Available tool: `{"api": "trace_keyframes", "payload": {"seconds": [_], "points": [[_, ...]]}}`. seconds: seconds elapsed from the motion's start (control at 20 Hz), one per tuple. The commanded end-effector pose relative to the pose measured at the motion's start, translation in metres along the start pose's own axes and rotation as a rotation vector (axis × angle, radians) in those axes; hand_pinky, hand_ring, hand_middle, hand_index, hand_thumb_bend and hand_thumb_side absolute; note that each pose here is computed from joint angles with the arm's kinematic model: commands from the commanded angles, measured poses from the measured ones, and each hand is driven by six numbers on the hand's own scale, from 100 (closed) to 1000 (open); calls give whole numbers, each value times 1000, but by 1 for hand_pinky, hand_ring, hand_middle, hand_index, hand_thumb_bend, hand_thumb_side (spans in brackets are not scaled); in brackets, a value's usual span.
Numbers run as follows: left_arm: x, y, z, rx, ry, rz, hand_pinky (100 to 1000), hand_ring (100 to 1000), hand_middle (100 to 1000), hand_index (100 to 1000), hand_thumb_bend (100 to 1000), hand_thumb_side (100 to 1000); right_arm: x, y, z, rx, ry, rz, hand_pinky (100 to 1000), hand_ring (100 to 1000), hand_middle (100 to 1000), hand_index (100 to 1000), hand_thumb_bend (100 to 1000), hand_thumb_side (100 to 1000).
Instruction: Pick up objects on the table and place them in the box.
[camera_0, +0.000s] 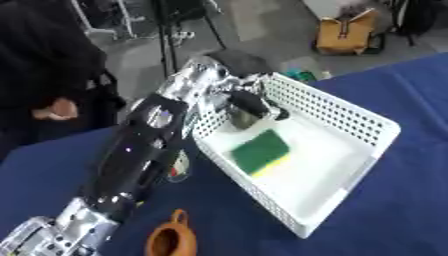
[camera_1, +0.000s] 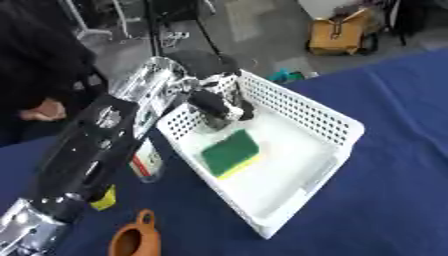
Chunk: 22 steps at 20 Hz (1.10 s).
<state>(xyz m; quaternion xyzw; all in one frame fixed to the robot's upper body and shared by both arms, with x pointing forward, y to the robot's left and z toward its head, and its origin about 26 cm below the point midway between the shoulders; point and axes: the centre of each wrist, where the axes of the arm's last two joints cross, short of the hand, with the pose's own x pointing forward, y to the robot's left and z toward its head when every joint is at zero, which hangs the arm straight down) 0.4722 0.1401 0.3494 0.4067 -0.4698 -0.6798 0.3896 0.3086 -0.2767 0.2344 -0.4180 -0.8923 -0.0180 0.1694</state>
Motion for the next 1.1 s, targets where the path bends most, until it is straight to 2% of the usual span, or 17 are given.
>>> {"api": "trace_keyframes", "payload": {"seconds": [0.05, 0.1, 0.2, 0.45, 0.5, 0.55, 0.6, 0.65, 0.7, 0.85, 0.9, 0.95, 1.0, 1.05, 1.1], "points": [[-13, 9, 1, -74, 22, 109, 1000, 1000, 1000, 1000, 722, 1000, 4, -2, -5, -10, -19, -12, 568, 494, 465, 535, 100, 581], [-15, 9, 1, -81, 31, 120, 1000, 1000, 1000, 1000, 724, 1000, 3, -2, -5, -10, -17, -14, 568, 493, 465, 535, 100, 583], [-15, 11, 3, -71, 19, 128, 1000, 1000, 1000, 979, 629, 1000, 3, -2, -4, -9, -13, -17, 568, 492, 464, 535, 100, 582], [-11, 21, 15, -20, -16, 115, 1000, 1000, 1000, 1000, 592, 1000, 3, -2, -4, -3, -7, -18, 568, 491, 464, 535, 100, 581], [-9, 26, 20, 4, -15, 106, 1000, 1000, 1000, 1000, 464, 1000, 3, -2, -3, -3, -6, -17, 569, 492, 465, 536, 100, 583], [-8, 31, 27, 35, -11, 92, 1000, 1000, 1000, 1000, 464, 1000, 2, -3, -3, -3, -6, -15, 569, 492, 465, 536, 100, 583], [-6, 38, 36, 81, -8, 76, 1000, 1000, 1000, 1000, 203, 1000, 2, -3, -3, -3, -5, -13, 571, 493, 465, 536, 100, 584], [-5, 45, 47, 154, -6, 58, 1000, 1000, 1000, 1000, 203, 1000, 1, -4, -3, -4, -4, -8, 571, 493, 465, 536, 100, 584], [-3, 51, 58, 229, -12, 49, 1000, 1000, 1000, 1000, 100, 1000, 1, -4, -3, -4, -2, -5, 572, 494, 466, 537, 100, 587], [-1, 58, 84, 420, -50, 72, 1000, 1000, 1000, 1000, 100, 1000, 0, -5, -2, -7, 2, 3, 572, 494, 467, 537, 100, 589], [-1, 61, 93, 486, -64, 77, 992, 953, 985, 1000, 100, 1000, -1, -5, -1, -9, 5, 5, 573, 495, 468, 538, 100, 590], [-1, 61, 102, 554, -81, 80, 992, 953, 985, 1000, 100, 1000, -1, -6, -1, -10, 7, 9, 573, 495, 468, 538, 100, 590], [-2, 62, 112, 626, -95, 84, 940, 902, 925, 985, 100, 1000, -2, -6, 0, -12, 9, 13, 574, 496, 468, 538, 100, 592], [-4, 61, 123, 707, -109, 93, 940, 902, 925, 985, 100, 1000, -2, -7, 0, -15, 12, 18, 574, 496, 468, 538, 100, 592], [-6, 60, 135, 791, -120, 104, 902, 873, 892, 971, 100, 1000, -3, -7, 1, -18, 16, 23, 575, 496, 469, 537, 100, 594]]}}
